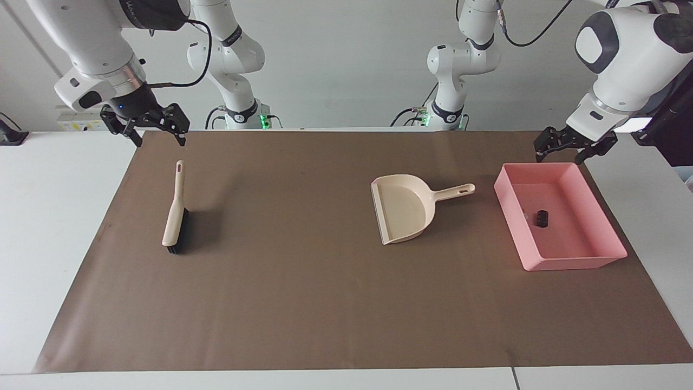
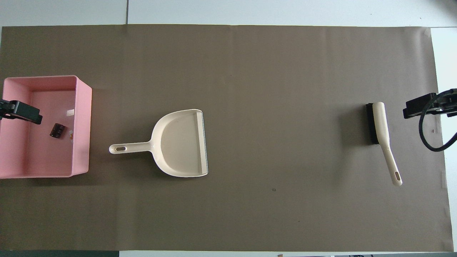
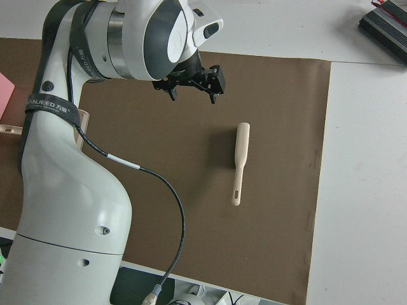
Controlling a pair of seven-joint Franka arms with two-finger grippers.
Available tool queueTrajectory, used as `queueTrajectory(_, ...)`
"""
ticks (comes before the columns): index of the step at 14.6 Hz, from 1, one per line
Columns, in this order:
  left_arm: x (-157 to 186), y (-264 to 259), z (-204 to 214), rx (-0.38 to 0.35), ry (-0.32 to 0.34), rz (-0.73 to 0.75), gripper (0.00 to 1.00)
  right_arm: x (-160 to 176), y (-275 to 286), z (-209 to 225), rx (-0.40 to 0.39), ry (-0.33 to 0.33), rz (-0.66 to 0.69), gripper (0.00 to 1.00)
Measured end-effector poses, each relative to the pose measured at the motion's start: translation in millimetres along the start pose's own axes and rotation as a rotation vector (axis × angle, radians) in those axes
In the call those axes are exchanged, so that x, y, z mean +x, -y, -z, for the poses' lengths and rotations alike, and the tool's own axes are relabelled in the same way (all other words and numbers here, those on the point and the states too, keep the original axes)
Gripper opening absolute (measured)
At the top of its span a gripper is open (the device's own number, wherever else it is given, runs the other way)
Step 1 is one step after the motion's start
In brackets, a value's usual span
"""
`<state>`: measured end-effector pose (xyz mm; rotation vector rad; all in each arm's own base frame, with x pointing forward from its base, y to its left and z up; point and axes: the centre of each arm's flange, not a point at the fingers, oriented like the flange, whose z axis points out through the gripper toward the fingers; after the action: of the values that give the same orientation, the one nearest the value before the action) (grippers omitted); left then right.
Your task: Clean e-waste and dump in bin
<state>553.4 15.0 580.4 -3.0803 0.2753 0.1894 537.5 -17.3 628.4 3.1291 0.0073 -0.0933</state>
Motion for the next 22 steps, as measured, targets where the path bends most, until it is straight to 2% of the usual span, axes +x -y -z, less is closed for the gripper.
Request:
queueTrajectory(7,-18,-4,12,-0.007,0.038,0.038,0.98,0,0,0,0.0,0.0,0.0,1.0)
queueTrajectory(13,-19,-4,13,-0.006,0.036,0.04,0.98,0,0,0,0.0,0.0,0.0,1.0)
queueTrajectory(16,-17,-4,14,-0.004,0.022,0.062,0.98,0,0,0,0.0,0.0,0.0,1.0)
queueTrajectory(20,-10,-2,21,0.006,-0.049,0.111,0.98,0,-3,0,0.0,-0.001,-0.007,1.0)
queueTrajectory(22,-8,-2,22,0.006,-0.064,0.136,0.98,1,-5,1,0.001,-0.013,-0.011,1.0)
